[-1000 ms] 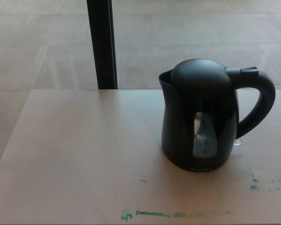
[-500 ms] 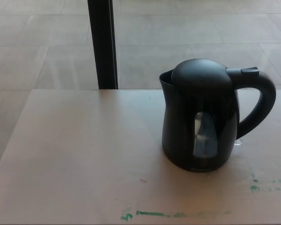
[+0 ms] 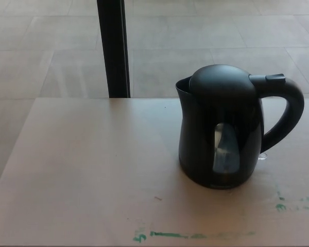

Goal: The robot uses its right hand to push down on the lid of a kettle kept in the middle of the desk to close it

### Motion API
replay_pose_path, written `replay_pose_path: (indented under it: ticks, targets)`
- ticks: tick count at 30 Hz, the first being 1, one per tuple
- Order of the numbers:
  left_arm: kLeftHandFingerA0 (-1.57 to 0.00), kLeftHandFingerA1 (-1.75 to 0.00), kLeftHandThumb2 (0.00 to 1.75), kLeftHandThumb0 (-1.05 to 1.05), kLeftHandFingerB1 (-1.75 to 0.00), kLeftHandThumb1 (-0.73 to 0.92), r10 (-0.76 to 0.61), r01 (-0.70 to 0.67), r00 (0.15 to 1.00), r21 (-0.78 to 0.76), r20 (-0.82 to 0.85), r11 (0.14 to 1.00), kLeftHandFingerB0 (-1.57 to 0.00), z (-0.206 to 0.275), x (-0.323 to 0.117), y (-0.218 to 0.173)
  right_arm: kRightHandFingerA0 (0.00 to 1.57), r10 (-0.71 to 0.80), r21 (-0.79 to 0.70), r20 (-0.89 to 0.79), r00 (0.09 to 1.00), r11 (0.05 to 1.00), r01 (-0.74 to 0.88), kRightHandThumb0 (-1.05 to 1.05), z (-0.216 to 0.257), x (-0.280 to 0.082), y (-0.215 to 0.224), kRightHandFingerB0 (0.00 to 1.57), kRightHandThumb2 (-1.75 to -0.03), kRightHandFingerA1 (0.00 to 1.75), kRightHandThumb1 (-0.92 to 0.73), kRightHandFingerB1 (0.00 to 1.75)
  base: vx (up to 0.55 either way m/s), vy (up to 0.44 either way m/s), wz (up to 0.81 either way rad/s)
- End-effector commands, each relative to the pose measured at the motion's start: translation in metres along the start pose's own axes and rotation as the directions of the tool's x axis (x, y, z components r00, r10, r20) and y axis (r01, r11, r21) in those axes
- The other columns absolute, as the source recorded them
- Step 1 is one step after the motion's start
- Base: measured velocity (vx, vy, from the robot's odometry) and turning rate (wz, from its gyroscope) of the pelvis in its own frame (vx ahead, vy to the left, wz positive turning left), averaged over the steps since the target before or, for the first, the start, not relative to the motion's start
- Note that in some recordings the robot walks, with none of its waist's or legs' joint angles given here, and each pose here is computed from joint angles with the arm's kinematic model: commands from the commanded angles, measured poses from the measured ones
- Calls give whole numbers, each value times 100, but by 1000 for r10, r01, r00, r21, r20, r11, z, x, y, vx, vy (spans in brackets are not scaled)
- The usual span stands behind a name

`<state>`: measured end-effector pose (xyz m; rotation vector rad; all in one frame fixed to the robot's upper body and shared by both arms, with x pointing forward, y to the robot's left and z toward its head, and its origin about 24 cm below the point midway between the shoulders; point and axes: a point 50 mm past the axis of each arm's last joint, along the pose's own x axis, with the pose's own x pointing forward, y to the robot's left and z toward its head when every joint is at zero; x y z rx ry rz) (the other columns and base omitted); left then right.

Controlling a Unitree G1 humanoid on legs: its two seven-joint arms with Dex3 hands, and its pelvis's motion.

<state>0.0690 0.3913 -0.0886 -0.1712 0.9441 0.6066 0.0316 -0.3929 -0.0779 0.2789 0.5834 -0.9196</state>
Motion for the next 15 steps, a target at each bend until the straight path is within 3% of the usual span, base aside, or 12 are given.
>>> replay_pose_path:
  ticks: [1, 5, 6, 7, 8, 9, 10, 11, 14, 15]
  targets:
    - [-53, -47, 70, -88, -41, 92, 15, -15, 1000, -5, 3, 1000, -45, 3, -1, 3, 75, -21, 14, 12, 1000, 1000, 21, -85, 4, -1, -4, 66, -117, 90, -66, 81, 0, 0, 0]
    - [-54, -47, 71, -88, -42, 92, 14, -14, 1000, 30, 3, 999, -44, 4, -1, 4, 79, -38, 39, 15, 999, 999, 38, -85, 2, -1, -3, 68, -117, 92, -65, 81, 0, 0, 0]
    - [-54, -47, 70, -88, -42, 92, 16, -16, 1000, 25, 3, 1000, -45, 3, -1, 4, 77, -41, 51, 8, 999, 998, 40, -92, 1, -1, -3, 68, -66, 94, -86, 79, 0, 0, 0]
    - [-53, -46, 70, -88, -42, 92, 12, -12, 1000, 22, 3, 1000, -45, 4, -1, 4, 76, -36, 46, 5, 999, 998, 36, -85, 1, -1, -3, 68, -115, 91, -63, 81, 0, 0, 0]
    - [-53, -46, 70, -88, -42, 92, 10, -10, 1000, 21, 3, 1000, -45, 4, -1, 4, 76, -34, 44, 4, 999, 998, 34, -85, 1, -1, -3, 68, -115, 91, -63, 81, 0, 0, 0]
    - [-50, -53, 85, -94, -46, 78, 12, -12, 1000, -8, 6, 1000, -37, 3, -1, 3, 76, -16, 23, 8, 1000, 1000, 16, -91, 4, 1, -2, 65, -67, 94, -88, 79, 0, 0, 0]
    - [-50, -53, 85, -94, -46, 78, 13, -13, 1000, -11, 6, 1000, -37, 3, -1, 3, 76, -14, 21, 9, 1000, 1000, 13, -91, 4, 1, -2, 65, -67, 94, -88, 79, 0, 0, 0]
    - [-50, -47, 70, -86, -40, 92, 13, -12, 1000, -17, 5, 1000, -41, 2, -1, 3, 78, -18, 16, 13, 1000, 1000, 18, -85, 4, 0, -2, 66, -118, 90, -65, 80, 0, 0, 0]
    - [-52, -47, 71, -86, -40, 92, 19, -19, 1000, -10, -2, 1000, -41, 2, -1, 3, 75, -6, 1, 22, 1000, 1000, 6, -86, 5, -1, -2, 66, -118, 91, -67, 81, 0, 0, 0]
    - [-52, -48, 73, -85, -41, 92, 19, -19, 1000, -9, -1, 1000, -39, 2, -1, 3, 83, -8, -5, 25, 1000, 1000, 8, -92, 4, -1, -2, 69, -67, 93, -88, 78, 0, 0, 0]
